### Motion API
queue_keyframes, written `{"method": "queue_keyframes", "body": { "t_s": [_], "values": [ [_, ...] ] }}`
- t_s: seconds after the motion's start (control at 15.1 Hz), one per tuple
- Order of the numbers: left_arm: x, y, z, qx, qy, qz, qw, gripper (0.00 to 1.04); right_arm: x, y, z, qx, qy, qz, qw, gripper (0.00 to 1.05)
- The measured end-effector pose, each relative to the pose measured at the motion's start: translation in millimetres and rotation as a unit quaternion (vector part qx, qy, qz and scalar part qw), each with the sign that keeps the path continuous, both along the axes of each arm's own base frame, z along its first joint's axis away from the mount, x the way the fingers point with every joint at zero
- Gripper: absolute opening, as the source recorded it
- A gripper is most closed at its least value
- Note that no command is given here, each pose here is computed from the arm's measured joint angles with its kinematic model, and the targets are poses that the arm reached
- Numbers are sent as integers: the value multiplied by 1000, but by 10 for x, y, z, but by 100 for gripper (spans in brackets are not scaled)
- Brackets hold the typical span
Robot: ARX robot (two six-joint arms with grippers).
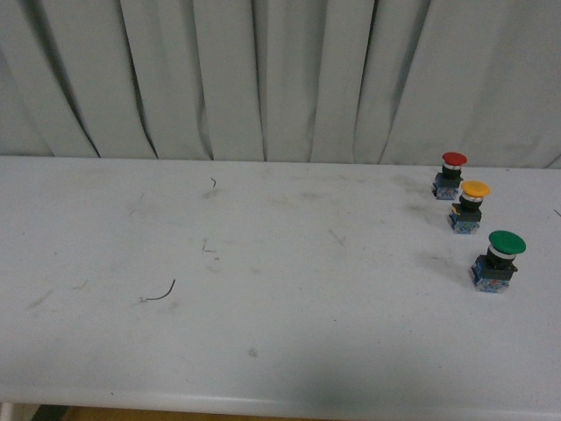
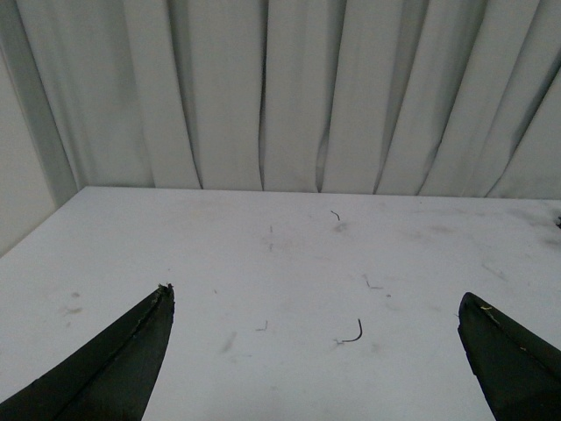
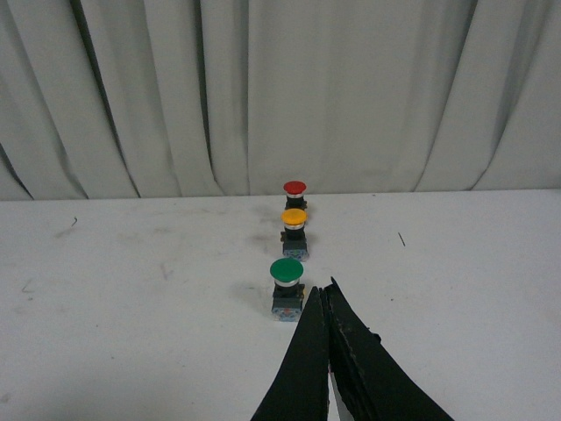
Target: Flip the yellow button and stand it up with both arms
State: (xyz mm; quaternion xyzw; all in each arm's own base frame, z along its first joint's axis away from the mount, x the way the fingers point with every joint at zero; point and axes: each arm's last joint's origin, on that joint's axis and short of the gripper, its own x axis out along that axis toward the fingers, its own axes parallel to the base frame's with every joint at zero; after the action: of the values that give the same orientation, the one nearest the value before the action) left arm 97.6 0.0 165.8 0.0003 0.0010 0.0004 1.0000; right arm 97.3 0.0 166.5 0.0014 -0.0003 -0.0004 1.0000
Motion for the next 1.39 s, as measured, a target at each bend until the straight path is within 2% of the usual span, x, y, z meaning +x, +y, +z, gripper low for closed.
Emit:
{"method": "queue_keyframes", "body": {
  "t_s": [0.2,0.46,0.6,1.39],
  "values": [
    [0,0,0,0,0,0,1000,98,-1,0,3,0,-2,0,1000,2],
    [0,0,0,0,0,0,1000,98,-1,0,3,0,-2,0,1000,50],
    [0,0,0,0,0,0,1000,98,-1,0,3,0,-2,0,1000,98],
    [0,0,0,0,0,0,1000,98,-1,0,3,0,-2,0,1000,98]
  ]
}}
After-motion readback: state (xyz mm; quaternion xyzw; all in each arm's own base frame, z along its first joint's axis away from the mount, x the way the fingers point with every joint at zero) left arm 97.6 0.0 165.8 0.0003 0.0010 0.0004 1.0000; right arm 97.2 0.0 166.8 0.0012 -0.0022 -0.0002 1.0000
